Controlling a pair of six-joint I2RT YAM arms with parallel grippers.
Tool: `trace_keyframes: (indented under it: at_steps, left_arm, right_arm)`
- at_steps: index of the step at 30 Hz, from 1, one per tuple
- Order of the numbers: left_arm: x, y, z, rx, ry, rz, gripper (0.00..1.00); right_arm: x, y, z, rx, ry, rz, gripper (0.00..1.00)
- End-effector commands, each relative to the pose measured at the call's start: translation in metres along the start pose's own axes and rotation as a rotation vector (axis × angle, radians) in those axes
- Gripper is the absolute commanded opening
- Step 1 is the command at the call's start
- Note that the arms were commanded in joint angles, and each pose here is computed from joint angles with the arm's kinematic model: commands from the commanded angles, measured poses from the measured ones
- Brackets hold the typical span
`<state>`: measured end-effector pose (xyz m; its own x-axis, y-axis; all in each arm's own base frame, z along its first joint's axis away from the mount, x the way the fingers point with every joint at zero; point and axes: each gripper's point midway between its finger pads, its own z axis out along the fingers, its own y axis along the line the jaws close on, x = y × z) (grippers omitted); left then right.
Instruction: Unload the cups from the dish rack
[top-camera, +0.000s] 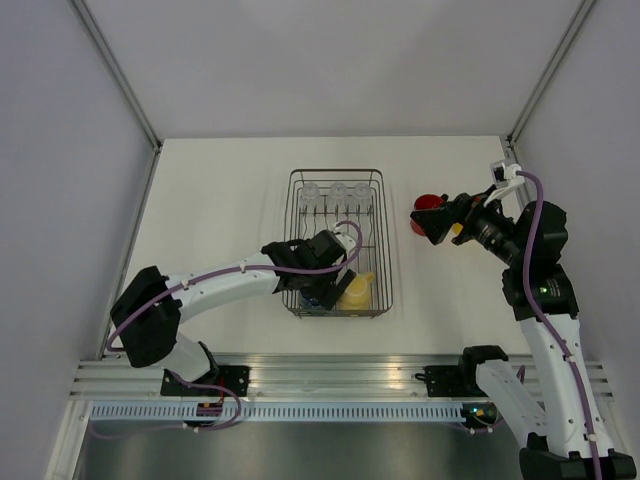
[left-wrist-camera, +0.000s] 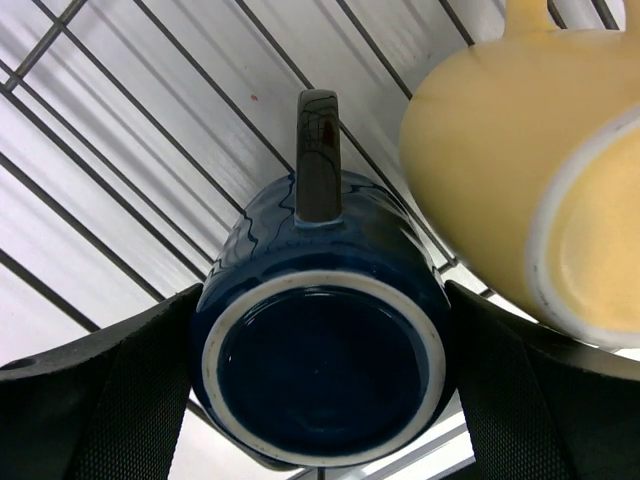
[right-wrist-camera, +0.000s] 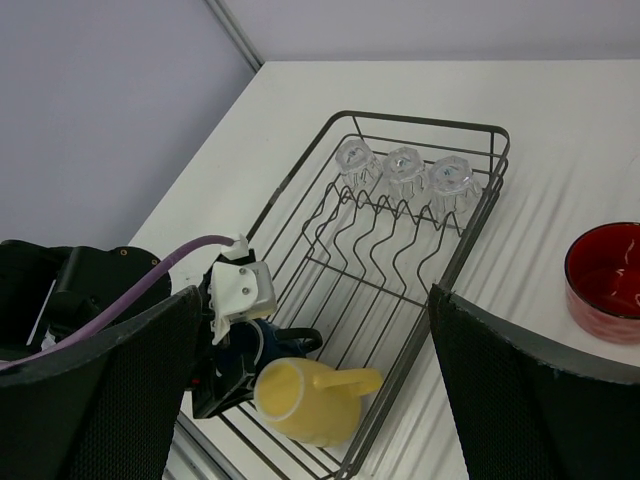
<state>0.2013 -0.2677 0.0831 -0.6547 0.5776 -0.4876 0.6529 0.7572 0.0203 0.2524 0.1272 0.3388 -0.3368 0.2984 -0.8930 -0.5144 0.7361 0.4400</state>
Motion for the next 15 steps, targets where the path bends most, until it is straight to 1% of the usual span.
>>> trace_keyframes:
  at_steps: [1, 5, 8, 9, 11, 12, 14, 15]
  left_arm:
    - [-0.001, -0.003, 0.011, 0.010, -0.016, 0.031, 0.99]
    - [0.003, -0.002, 0.019, -0.001, -0.001, 0.029, 0.95]
    - [0.004, -0.003, 0.019, 0.004, 0.000, 0.024, 0.81]
    - [0.003, -0.003, 0.018, 0.005, -0.006, 0.022, 0.67]
    - [-0.001, -0.002, 0.012, 0.003, -0.023, 0.012, 0.56]
    - [-0.004, -0.002, 0.010, 0.000, -0.033, 0.009, 0.45]
    - [-0.010, 0.001, 0.001, -0.014, -0.058, -0.006, 0.34]
    - [-0.012, 0.003, -0.002, -0.021, -0.068, -0.012, 0.19]
  right_arm:
    - [-0.012, 0.011, -0.003, -0.030, -0.033, -0.049, 0.98]
    - [-0.012, 0.011, -0.003, -0.031, -0.032, -0.051, 0.98]
    - [-0.013, 0.012, -0.003, -0.034, -0.034, -0.054, 0.98]
    - [-0.013, 0.012, -0.003, -0.033, -0.033, -0.053, 0.98]
    - [-0.013, 0.012, -0.002, -0.035, -0.033, -0.054, 0.98]
    - [-0.013, 0.012, -0.002, -0.034, -0.034, -0.054, 0.98]
    - [-0.013, 0.012, -0.002, -0.033, -0.034, -0.054, 0.98]
    - [-0.013, 0.012, -0.002, -0.033, -0.034, -0.054, 0.98]
